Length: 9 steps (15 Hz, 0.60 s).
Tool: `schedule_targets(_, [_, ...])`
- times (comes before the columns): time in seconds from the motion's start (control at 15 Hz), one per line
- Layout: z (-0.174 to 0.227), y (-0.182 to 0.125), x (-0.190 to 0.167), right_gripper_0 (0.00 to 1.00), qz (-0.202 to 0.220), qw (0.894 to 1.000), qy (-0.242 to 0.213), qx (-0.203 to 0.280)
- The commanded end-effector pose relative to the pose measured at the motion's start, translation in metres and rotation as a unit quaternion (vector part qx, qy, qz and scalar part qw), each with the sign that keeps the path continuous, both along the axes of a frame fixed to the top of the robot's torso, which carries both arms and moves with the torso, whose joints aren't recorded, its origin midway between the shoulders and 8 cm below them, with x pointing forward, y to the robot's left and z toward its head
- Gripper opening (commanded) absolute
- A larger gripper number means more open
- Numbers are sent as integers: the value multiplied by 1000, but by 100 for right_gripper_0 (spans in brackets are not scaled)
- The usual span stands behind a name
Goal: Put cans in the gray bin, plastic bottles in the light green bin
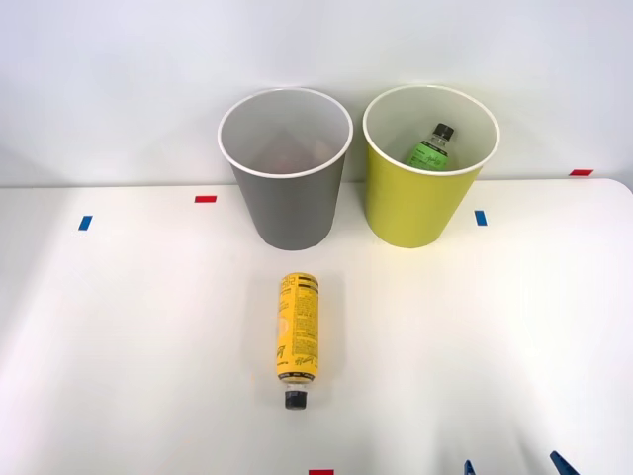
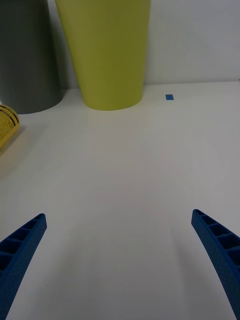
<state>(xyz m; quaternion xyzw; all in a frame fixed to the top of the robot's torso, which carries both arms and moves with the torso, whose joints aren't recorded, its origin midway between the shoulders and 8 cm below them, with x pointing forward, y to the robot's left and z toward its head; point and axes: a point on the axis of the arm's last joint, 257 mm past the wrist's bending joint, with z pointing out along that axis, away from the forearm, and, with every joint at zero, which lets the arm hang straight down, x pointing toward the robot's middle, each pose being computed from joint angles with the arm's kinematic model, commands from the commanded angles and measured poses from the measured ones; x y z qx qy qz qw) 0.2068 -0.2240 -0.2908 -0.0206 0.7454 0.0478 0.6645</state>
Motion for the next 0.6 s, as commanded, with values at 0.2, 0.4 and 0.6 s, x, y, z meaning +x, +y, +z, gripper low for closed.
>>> schedule_targets(0.2, [0, 0, 0, 100, 0, 1000, 0, 0])
schedule_targets(0.4, [0, 0, 0, 100, 0, 1000, 0, 0])
schedule_targets(0.6, [0, 0, 0, 100, 0, 1000, 0, 0])
